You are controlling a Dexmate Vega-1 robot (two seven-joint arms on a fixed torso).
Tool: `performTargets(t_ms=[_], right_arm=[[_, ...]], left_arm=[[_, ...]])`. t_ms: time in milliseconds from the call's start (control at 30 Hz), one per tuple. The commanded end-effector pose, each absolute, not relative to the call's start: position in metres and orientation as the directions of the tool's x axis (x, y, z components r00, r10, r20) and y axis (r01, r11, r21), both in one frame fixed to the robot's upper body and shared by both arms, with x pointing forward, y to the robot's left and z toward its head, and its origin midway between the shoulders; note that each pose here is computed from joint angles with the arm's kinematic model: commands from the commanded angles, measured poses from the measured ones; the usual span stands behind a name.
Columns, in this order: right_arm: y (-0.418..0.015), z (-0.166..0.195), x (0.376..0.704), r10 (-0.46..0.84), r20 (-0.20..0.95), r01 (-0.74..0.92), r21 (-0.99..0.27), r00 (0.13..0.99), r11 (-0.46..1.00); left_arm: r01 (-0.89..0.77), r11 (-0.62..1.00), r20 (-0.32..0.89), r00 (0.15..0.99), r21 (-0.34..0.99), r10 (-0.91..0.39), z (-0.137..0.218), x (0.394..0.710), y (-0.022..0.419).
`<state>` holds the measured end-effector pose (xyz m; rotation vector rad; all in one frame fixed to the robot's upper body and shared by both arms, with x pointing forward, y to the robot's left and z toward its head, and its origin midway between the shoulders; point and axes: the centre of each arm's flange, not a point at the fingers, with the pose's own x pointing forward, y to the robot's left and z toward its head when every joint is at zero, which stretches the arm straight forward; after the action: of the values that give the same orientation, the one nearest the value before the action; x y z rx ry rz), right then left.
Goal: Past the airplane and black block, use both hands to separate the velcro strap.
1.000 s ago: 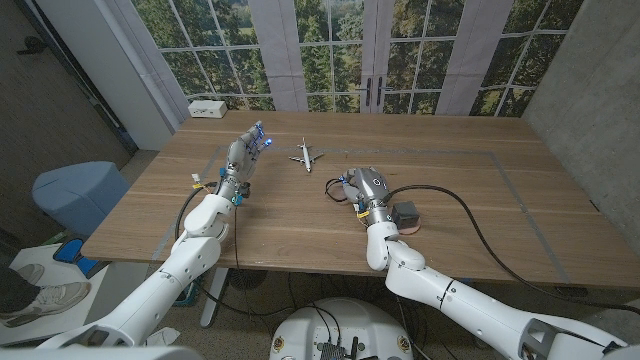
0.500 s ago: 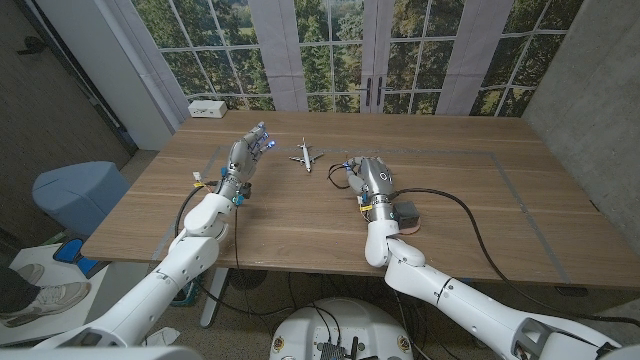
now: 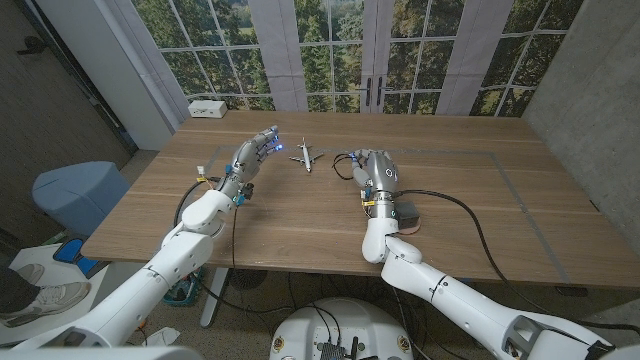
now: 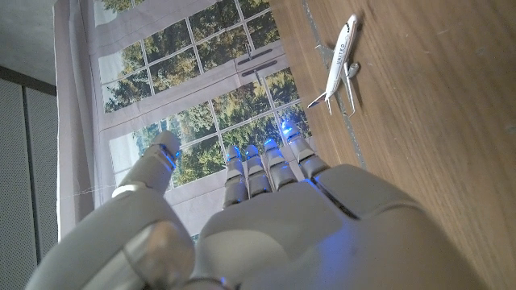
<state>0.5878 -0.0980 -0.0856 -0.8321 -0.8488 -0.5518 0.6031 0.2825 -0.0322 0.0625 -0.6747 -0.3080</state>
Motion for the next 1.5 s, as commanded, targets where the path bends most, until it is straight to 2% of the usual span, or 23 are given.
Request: performTargets(t_ms=[33,667,1500], right_arm=[[-0.099,-0.079,0.586,-0.164,0.851,0.751,-0.331,0.499,0.571],[-0.09,-0.064,0.581,-0.183,0.873,0.794,-0.301,0.453,0.529],[-0.055,-0.043,0.575,-0.161,0.894,0.81,-0.288,0.419,0.512]], left_arm=[[0.236,0.929,0.563,0.743,0.284,-0.361,-0.022,0.595,0.269],[0.24,0.88,0.51,0.739,0.41,-0.44,-0.014,0.588,0.244],[0.218,0.899,0.541,0.736,0.38,-0.407,-0.015,0.588,0.234]])
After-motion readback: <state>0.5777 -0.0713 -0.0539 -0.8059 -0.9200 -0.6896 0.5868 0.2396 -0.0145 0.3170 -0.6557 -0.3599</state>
